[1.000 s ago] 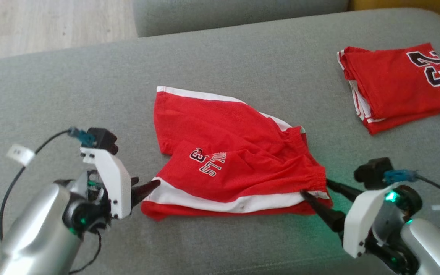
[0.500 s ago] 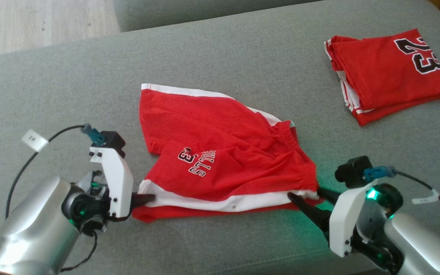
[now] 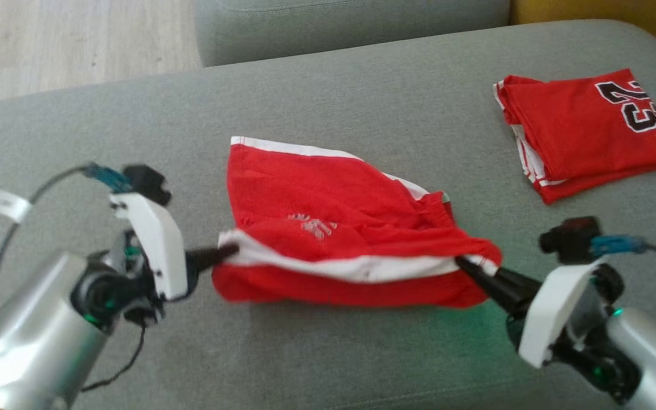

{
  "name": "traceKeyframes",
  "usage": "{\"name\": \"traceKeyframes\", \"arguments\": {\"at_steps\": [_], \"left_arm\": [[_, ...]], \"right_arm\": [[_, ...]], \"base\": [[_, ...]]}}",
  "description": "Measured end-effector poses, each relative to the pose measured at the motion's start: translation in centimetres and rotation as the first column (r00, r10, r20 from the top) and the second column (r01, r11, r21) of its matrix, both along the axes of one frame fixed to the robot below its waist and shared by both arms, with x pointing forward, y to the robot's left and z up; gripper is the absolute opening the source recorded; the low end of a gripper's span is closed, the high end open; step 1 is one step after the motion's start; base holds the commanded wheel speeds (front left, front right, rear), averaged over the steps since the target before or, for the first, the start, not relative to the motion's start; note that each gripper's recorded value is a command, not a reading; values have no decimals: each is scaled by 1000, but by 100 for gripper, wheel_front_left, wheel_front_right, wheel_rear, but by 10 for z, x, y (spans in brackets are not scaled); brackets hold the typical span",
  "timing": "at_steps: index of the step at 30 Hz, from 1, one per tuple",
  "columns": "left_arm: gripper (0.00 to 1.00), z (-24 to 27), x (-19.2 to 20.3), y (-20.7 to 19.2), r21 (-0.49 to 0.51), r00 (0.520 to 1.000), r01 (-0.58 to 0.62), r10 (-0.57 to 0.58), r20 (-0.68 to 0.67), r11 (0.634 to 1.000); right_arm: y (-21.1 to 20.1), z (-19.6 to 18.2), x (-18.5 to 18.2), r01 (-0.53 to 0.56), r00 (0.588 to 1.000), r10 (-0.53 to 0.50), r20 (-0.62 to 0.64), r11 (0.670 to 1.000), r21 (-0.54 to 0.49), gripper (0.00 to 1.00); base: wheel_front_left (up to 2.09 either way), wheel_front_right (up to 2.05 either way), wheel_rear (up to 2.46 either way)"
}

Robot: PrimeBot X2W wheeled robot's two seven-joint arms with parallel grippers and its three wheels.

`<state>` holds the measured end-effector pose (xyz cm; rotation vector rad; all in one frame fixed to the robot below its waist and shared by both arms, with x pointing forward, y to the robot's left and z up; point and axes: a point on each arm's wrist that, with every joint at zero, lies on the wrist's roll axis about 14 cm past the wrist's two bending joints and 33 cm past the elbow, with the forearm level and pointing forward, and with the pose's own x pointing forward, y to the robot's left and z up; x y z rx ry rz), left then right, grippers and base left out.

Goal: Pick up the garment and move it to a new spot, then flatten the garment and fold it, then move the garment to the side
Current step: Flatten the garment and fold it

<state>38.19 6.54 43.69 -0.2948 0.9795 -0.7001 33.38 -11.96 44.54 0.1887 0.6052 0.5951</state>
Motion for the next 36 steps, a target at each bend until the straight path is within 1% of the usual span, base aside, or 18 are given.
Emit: {"name": "traceKeyframes", "arguments": {"at_steps": [2,3,5,8,11,14,16,18,20,23,26,29,32,35,36], "left_arm": [[0,12,8,-1,-70,999,-38,39,11,997],[0,15,13,0,-86,999,-48,50,16,995],[0,20,26,6,-85,997,-67,71,43,994],[0,35,60,12,-87,987,-101,111,114,991],[0,56,100,11,-124,971,-137,159,181,983],[0,70,138,6,-134,948,-154,184,259,979],[0,80,165,4,-135,922,-169,205,328,976],[0,95,194,2,-151,887,-188,234,399,970],[0,114,223,3,-189,840,-215,280,465,958],[0,145,261,7,-242,746,-247,343,571,938],[0,173,290,16,-297,647,-275,405,646,914],[0,197,309,25,-337,565,-296,449,692,894],[0,222,320,32,-361,494,-305,470,732,881],[0,247,327,35,-387,448,-300,487,750,872],[0,247,327,35,-387,448,-300,487,750,872]], "right_arm": [[-3,7,5,5,1000,-5,6,1000,23,0],[-5,10,9,2,1000,-2,10,1000,23,0],[-7,20,23,-12,999,11,38,1000,15,0],[-2,49,58,-39,993,35,112,999,32,0],[1,78,97,-47,983,34,183,997,66,0],[4,94,135,-56,974,40,224,996,66,0],[7,102,160,-64,968,47,245,996,64,0],[6,110,189,-62,959,49,280,997,36,0],[2,124,222,-36,940,24,340,999,32,0],[-4,147,267,4,904,-17,427,1000,30,0],[2,165,299,14,874,-34,485,999,44,0],[9,188,323,18,830,-57,554,997,75,0],[13,220,340,22,767,-85,636,994,107,0],[19,247,348,13,713,-105,693,991,136,0],[19,247,348,13,713,-105,693,991,136,0]], "base": [[0,0,0],[0,0,0],[0,0,0],[0,0,0],[0,0,0],[0,0,0],[0,0,0],[0,0,0],[0,0,0],[0,0,0],[0,0,0],[0,0,0],[0,0,0],[0,0,0],[0,0,0]]}}
